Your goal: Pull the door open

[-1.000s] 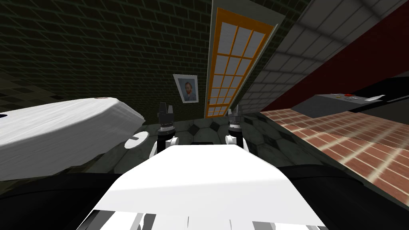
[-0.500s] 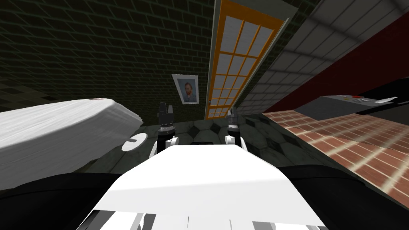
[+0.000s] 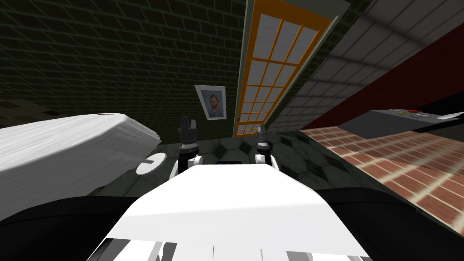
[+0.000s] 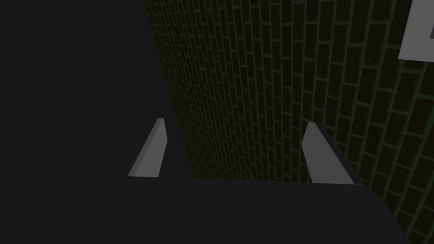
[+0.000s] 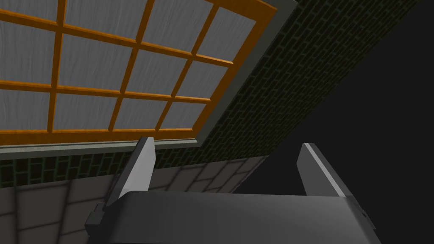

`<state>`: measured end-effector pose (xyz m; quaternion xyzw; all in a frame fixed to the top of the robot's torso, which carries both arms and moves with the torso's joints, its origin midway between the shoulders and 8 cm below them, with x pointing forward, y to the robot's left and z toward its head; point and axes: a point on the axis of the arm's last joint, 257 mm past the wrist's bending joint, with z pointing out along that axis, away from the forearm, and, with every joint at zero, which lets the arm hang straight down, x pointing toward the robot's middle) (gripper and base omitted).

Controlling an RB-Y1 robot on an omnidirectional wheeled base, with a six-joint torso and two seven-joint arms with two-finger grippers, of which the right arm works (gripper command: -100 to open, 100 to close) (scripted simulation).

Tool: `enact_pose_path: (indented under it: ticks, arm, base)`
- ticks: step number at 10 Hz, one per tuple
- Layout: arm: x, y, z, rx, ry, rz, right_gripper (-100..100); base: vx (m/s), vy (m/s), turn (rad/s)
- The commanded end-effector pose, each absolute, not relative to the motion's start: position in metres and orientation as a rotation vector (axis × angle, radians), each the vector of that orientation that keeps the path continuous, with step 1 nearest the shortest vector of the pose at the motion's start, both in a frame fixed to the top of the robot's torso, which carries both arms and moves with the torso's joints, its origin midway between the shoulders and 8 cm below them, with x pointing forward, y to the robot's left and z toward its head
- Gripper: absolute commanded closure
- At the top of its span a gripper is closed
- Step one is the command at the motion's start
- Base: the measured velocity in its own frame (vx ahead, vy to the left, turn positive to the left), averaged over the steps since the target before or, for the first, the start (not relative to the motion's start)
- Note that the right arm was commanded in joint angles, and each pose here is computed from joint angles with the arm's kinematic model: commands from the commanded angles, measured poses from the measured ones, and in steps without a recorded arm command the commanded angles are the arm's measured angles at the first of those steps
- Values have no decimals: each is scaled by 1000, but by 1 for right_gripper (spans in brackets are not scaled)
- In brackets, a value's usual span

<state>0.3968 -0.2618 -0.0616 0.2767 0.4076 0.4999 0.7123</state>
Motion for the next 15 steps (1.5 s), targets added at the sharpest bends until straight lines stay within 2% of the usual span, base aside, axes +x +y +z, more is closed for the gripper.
enact_pose_path:
  ticks: [1, 15]
  arm:
    - [400, -263, -72, 597, 928, 1069, -100]
    - [420, -278, -166, 456, 1136, 737, -100]
  base:
    - [110, 3, 17]
    - [100, 5, 22]
